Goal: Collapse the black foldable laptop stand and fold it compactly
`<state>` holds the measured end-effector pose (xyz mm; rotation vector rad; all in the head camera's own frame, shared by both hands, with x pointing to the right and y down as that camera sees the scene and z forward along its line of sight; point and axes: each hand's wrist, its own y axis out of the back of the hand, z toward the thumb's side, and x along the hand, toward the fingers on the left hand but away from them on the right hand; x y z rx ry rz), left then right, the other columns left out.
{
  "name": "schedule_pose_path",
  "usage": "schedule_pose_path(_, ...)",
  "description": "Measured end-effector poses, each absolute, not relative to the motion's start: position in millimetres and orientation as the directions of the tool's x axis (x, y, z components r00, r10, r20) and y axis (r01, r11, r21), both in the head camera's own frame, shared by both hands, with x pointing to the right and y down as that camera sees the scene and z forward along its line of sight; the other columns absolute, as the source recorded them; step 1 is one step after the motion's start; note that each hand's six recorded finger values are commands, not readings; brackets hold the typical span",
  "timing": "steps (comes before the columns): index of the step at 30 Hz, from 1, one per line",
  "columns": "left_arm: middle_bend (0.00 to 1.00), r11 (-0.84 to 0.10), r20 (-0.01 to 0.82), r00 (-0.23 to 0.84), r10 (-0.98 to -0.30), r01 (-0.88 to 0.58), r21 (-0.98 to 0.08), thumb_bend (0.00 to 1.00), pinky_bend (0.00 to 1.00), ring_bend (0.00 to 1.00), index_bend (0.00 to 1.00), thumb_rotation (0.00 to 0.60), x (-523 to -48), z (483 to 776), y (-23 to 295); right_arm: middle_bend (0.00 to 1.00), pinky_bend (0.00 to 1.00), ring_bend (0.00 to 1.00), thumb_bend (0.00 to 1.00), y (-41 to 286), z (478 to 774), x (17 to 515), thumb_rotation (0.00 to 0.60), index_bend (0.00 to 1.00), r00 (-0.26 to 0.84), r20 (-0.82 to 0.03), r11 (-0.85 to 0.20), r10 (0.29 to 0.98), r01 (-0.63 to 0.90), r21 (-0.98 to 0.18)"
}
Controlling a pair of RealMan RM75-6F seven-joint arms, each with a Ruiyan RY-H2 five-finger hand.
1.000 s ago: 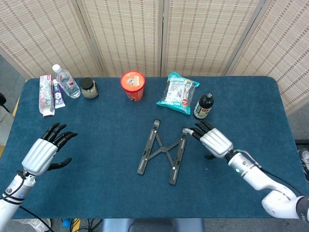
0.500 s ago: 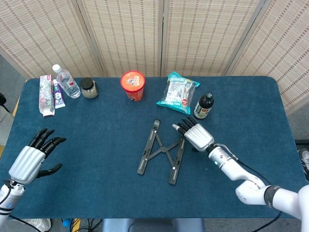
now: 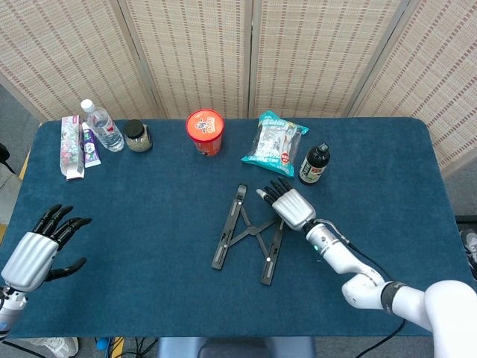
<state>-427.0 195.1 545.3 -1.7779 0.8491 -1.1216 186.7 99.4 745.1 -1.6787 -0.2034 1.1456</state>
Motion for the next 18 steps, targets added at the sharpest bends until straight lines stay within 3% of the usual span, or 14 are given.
schedule_pose_path(18,0.26,-0.412,0.357,0.35,-0.866,-0.096,-0.906,0.18,0.03,0.08,0.17,0.6,-437.0,543.9,195.8,0.13,0.02,0.0,0.02,82.3,764.0,129.9,0.6,0.0,0.532,-0.513,-0.377,0.674,-0.35,-0.858)
